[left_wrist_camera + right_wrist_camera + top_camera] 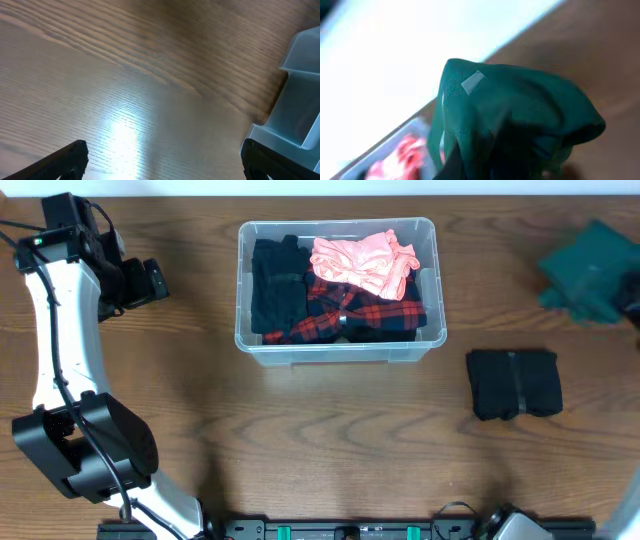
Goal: Pack container
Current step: 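Carry the green garment with the right gripper into the bin, then press the green garment down in the bin and withdraw right gripper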
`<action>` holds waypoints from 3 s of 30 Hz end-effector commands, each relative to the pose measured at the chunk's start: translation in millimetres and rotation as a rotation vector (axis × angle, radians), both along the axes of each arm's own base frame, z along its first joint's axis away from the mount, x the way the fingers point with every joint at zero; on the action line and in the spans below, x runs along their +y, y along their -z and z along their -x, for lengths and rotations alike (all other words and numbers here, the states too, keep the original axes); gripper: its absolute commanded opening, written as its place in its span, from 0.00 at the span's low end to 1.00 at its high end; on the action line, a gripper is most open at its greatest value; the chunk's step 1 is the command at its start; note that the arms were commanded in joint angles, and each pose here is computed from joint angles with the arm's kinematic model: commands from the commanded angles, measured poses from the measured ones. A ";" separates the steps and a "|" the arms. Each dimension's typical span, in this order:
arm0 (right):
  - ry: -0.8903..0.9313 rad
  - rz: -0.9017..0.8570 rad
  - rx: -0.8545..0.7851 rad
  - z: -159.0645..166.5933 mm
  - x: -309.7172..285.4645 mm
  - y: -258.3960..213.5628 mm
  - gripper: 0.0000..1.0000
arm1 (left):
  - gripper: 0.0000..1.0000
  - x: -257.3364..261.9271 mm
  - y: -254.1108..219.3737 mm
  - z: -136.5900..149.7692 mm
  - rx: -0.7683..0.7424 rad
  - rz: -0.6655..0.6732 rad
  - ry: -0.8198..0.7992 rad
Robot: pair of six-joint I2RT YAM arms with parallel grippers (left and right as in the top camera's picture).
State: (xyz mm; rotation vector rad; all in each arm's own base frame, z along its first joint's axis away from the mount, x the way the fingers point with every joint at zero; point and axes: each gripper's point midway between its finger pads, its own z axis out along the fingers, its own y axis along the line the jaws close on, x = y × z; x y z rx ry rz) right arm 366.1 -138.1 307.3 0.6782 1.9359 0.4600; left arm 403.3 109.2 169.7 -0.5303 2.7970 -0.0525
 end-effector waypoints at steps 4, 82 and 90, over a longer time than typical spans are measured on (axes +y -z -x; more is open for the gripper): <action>-0.322 -0.008 -0.132 -5.3 104.9 -45.2 0.01 | 0.98 0.5 1.5 1.3 0.005 0.000 0.000; -0.861 0.374 0.641 -48.5 322.4 262.8 0.01 | 0.98 0.5 1.5 1.3 0.005 0.000 0.000; -0.853 0.379 0.578 -57.0 325.4 236.8 0.01 | 0.98 0.5 1.5 1.3 0.005 0.000 0.000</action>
